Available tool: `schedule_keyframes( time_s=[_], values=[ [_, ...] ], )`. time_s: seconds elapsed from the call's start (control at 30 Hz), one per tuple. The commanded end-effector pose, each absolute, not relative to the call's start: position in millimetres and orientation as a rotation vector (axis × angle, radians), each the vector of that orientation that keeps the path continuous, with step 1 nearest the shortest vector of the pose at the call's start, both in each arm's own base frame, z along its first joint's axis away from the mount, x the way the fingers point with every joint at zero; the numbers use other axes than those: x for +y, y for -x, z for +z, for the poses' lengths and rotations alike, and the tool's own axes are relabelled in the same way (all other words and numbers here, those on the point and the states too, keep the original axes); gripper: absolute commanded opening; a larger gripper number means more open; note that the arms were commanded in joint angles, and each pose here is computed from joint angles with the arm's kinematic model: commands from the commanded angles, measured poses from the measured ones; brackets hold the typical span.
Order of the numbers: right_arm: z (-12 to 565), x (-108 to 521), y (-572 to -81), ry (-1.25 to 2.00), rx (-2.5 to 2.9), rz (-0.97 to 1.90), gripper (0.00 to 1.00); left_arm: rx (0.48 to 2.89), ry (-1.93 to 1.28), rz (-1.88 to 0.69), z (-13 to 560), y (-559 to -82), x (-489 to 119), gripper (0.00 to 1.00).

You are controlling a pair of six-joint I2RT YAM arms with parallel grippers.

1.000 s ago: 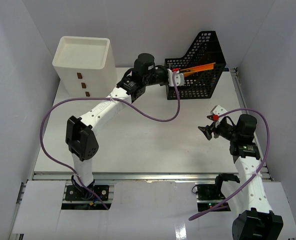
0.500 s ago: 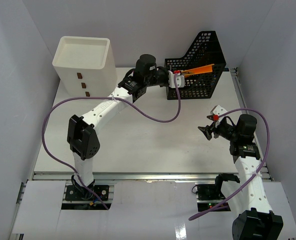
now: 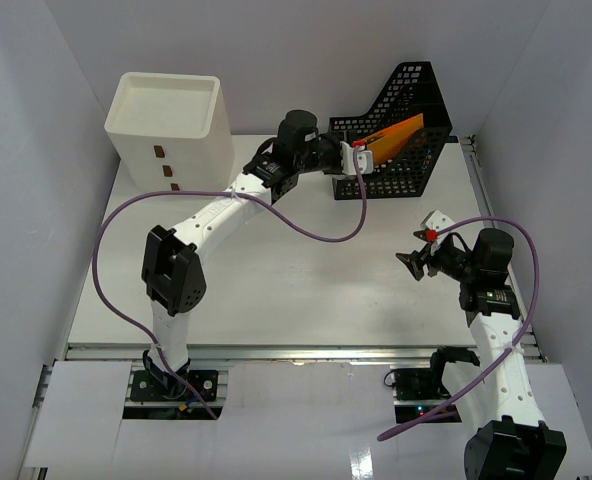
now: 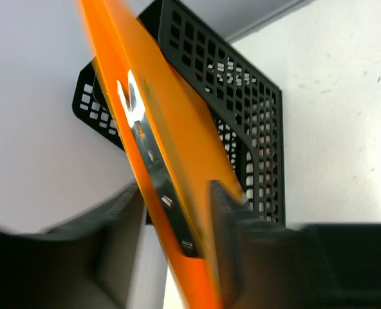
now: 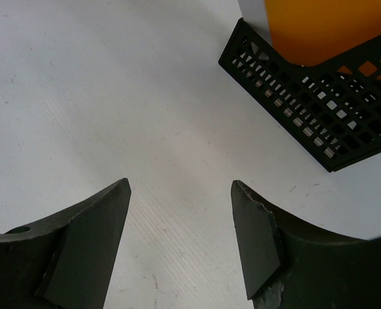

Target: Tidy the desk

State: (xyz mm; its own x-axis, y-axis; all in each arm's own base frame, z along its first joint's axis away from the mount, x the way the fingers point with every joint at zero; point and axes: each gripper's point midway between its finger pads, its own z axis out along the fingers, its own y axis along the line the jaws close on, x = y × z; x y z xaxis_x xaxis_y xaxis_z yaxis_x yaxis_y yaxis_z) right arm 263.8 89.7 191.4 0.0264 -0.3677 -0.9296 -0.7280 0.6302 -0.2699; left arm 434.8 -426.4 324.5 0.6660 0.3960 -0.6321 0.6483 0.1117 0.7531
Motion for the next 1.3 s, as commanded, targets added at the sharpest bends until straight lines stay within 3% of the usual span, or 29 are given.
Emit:
schedule_keyframes(
  time_s=[0.0,0.2,0.6,0.77,0.97,1.13,1.27],
  values=[
    [198,90,-266,0.946,1.539,0.336,0.70,0.811,-1.429,-0.282,372,-420,-441,0.62],
    [197,90,-266,0.946,1.540,0.332,0.70,0.776,-1.362,-0.315,388,-415,-458,0.75],
    [198,90,-265,0.948,1.536,0.333,0.71,0.708,-1.175,-0.412,450,-407,-461,0.76],
    [194,99,-257,0.999,1.508,0.388,0.74,0.676,-1.013,-0.425,511,-391,-434,0.76],
    [197,114,-251,1.051,1.511,0.488,0.70,0.701,-0.720,-0.438,597,-353,-359,0.85],
    [238,107,-279,0.993,1.527,0.422,0.65,0.901,-0.396,-0.525,586,-326,-267,0.85],
    [248,109,-296,0.918,1.604,0.503,0.63,1.161,-0.047,-0.604,482,-336,-196,0.76]
  ],
)
